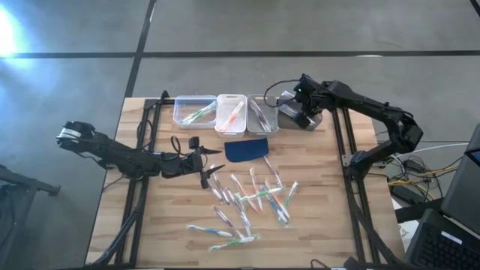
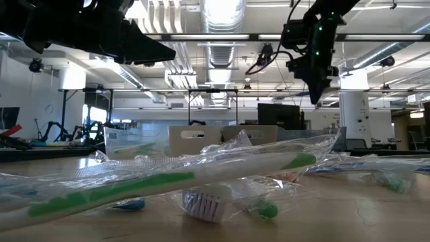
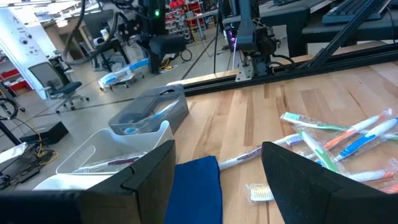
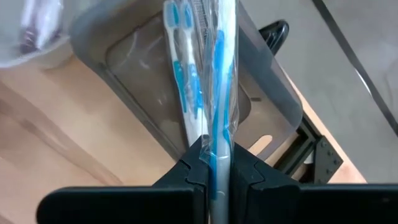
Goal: Pick & Place Toothbrushes
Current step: Put the blue toothbrush into the transparent black bin
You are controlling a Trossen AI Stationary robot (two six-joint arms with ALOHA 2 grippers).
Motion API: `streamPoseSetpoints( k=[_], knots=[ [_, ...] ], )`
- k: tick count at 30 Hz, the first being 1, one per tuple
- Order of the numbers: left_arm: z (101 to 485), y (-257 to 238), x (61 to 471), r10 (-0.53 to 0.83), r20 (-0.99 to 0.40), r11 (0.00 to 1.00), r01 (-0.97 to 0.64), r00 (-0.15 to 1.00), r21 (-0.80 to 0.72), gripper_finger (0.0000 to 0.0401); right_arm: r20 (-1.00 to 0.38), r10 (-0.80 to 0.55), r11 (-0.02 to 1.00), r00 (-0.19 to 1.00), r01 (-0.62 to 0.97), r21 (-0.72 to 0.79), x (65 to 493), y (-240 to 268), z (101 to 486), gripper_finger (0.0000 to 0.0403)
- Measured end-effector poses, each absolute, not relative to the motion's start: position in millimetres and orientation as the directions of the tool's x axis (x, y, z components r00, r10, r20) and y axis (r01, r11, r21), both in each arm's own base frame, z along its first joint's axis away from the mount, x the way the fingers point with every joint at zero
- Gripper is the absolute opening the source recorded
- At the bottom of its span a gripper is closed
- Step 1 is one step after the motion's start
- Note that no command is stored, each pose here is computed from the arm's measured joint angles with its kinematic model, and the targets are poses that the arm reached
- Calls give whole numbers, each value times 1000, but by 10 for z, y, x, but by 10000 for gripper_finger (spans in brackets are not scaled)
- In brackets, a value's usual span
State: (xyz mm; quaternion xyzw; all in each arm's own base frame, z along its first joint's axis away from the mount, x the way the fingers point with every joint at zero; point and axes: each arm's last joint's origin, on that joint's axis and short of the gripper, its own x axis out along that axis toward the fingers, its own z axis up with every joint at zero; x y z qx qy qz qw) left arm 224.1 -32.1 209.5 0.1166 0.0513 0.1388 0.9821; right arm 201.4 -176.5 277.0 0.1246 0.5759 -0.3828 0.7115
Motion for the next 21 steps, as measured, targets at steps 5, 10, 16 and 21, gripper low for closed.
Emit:
streamPoseSetpoints(
  k=[5, 10, 16, 21],
  knots=[
    [2095, -321, 2241, 285, -69, 934, -261, 956, 243, 243, -919, -392, 668, 27, 696, -264, 1953, -1810, 2595, 18],
    [2095, -321, 2241, 285, -68, 934, -261, 956, 244, 243, -922, -385, 668, 39, 701, -250, 1909, -1847, 2420, 18],
    [2095, -317, 2241, 287, -68, 934, -263, 956, 243, 243, -920, -386, 667, 75, 711, -222, 1867, -1898, 2276, 18],
    [2095, -311, 2242, 289, -68, 933, -265, 955, 243, 243, -919, -386, 670, 78, 709, -221, 1850, -1898, 2203, 18]
  ],
)
